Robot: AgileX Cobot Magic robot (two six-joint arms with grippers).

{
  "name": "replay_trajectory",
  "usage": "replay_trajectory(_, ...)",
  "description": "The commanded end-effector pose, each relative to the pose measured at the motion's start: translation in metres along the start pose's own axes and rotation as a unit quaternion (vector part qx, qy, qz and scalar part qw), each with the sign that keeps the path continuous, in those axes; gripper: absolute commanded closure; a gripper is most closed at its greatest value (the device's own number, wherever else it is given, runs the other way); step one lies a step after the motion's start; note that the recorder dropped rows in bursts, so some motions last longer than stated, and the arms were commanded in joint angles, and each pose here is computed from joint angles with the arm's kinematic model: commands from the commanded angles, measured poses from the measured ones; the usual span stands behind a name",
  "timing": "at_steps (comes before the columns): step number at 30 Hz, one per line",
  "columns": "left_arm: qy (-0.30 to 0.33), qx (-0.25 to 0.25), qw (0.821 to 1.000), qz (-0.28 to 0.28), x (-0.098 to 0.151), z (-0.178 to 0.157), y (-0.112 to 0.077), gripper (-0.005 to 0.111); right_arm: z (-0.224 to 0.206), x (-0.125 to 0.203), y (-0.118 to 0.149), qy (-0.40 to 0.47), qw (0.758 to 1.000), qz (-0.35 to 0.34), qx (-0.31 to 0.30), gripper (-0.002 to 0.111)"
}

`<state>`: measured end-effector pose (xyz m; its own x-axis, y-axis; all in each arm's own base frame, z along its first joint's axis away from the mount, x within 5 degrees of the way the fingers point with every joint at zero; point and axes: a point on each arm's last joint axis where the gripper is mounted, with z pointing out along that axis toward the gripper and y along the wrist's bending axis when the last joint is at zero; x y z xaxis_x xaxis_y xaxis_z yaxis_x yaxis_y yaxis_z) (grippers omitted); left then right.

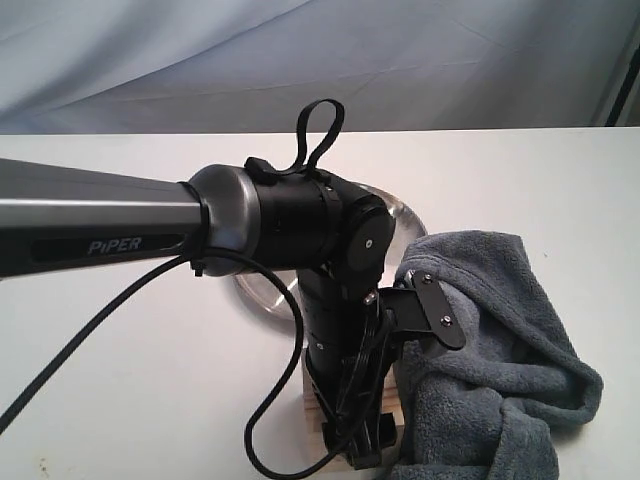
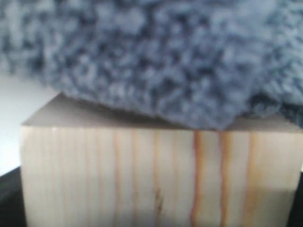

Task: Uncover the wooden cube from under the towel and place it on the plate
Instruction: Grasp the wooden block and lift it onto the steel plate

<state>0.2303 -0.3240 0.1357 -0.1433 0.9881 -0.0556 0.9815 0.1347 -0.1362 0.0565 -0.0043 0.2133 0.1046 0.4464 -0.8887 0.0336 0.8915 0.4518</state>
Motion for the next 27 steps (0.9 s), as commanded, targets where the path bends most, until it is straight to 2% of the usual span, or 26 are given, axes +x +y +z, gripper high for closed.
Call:
replay_trajectory(1, 0.023, 0.002, 0.999, -0.041, 0.004, 0.004, 0.001, 0.067, 0.000, 0.002, 0.000, 0.004, 1.000, 0.004, 0.000, 0.105)
replay_trajectory(3, 0.028, 0.005, 0.998, -0.051, 0.005, 0.004, 0.001, 0.069, 0.000, 0.002, 0.000, 0.004, 1.000, 0.004, 0.000, 0.105)
replay_trajectory(5, 0.038, 0.011, 0.998, -0.052, 0.007, 0.003, -0.001, 0.077, 0.000, 0.002, 0.000, 0.004, 1.000, 0.004, 0.000, 0.105)
replay_trajectory(8, 0.064, 0.023, 0.996, -0.051, 0.011, 0.003, -0.003, 0.105, 0.000, 0.002, 0.000, 0.004, 1.000, 0.004, 0.000, 0.105)
replay_trajectory(9, 0.068, 0.025, 0.996, -0.051, 0.012, 0.003, -0.003, 0.107, 0.000, 0.002, 0.000, 0.004, 1.000, 0.004, 0.000, 0.105)
replay_trajectory(12, 0.086, 0.035, 0.994, -0.064, 0.015, 0.002, -0.005, 0.106, 0.000, 0.002, 0.000, 0.004, 1.000, 0.004, 0.000, 0.105)
replay_trajectory(15, 0.072, 0.024, 0.994, -0.078, 0.015, -0.009, -0.007, 0.106, 0.000, 0.002, 0.000, 0.004, 1.000, 0.004, 0.000, 0.105)
replay_trajectory(18, 0.058, -0.014, 0.994, -0.096, 0.017, -0.030, -0.006, 0.106, 0.000, 0.002, 0.000, 0.004, 1.000, 0.004, 0.000, 0.105)
replay_trajectory(21, 0.047, -0.070, 0.987, -0.139, 0.022, -0.049, -0.002, 0.106, 0.000, 0.002, 0.000, 0.004, 1.000, 0.004, 0.000, 0.105)
replay_trajectory(27, 0.021, -0.090, 0.976, -0.197, 0.021, -0.058, -0.001, 0.106, 0.000, 0.002, 0.000, 0.004, 1.000, 0.004, 0.000, 0.105)
